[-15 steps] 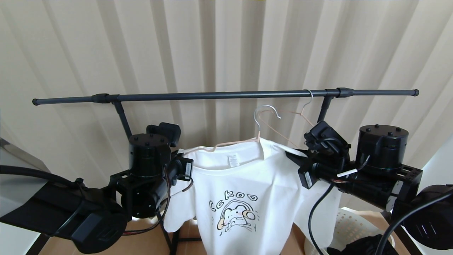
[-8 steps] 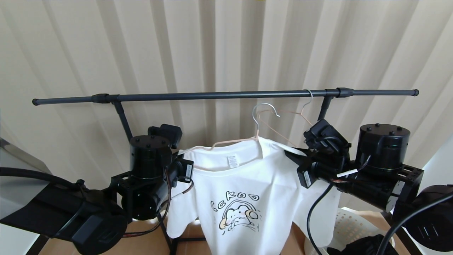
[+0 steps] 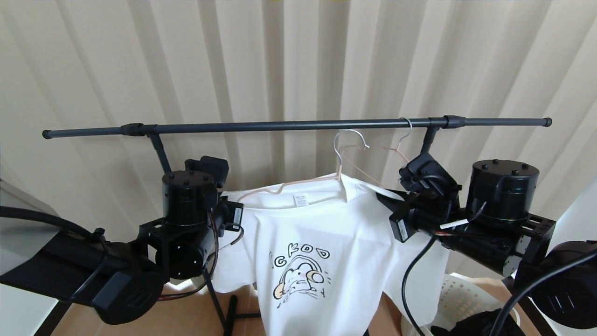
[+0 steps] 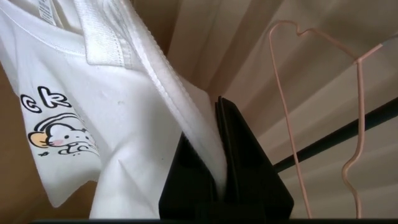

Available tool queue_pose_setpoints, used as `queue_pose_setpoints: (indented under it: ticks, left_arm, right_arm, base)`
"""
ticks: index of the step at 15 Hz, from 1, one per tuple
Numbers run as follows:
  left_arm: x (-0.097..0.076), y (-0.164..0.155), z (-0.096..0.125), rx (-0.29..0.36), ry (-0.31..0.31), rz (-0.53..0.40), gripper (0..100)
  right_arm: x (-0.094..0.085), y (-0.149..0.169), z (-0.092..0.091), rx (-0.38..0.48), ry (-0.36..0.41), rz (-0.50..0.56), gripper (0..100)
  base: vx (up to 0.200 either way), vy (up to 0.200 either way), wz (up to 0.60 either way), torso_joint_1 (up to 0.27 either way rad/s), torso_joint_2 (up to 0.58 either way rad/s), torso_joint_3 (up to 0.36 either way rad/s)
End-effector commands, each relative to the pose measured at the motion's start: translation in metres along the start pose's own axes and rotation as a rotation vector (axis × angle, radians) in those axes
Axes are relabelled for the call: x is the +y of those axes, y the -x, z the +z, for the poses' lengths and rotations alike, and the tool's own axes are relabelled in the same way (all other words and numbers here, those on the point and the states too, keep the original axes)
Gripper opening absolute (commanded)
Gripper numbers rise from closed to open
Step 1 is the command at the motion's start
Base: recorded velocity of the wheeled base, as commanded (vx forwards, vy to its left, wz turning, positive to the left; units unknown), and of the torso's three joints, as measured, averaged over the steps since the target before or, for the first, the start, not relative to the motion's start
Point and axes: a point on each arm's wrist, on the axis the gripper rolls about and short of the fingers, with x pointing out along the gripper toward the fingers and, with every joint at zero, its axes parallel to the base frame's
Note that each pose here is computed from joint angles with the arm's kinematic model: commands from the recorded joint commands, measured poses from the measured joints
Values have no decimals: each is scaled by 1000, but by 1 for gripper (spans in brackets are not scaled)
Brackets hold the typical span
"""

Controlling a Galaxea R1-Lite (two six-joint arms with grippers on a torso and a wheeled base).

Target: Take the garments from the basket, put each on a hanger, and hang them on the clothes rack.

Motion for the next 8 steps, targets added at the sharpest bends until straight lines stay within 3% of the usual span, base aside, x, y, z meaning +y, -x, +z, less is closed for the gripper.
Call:
queue_pose_setpoints:
  ticks: [1,8]
  left_arm:
    - [-5,3,-4,9,-16,-15,0]
    - [-20,17,-5,3,-28,-73,0]
  right_arm:
    - [2,-2,-1,6,2,5,0]
    - [18,-16,-9,2,9,8,0]
  base:
    - [0,0,0,0,0,0]
    - [0,0,0,0,0,0]
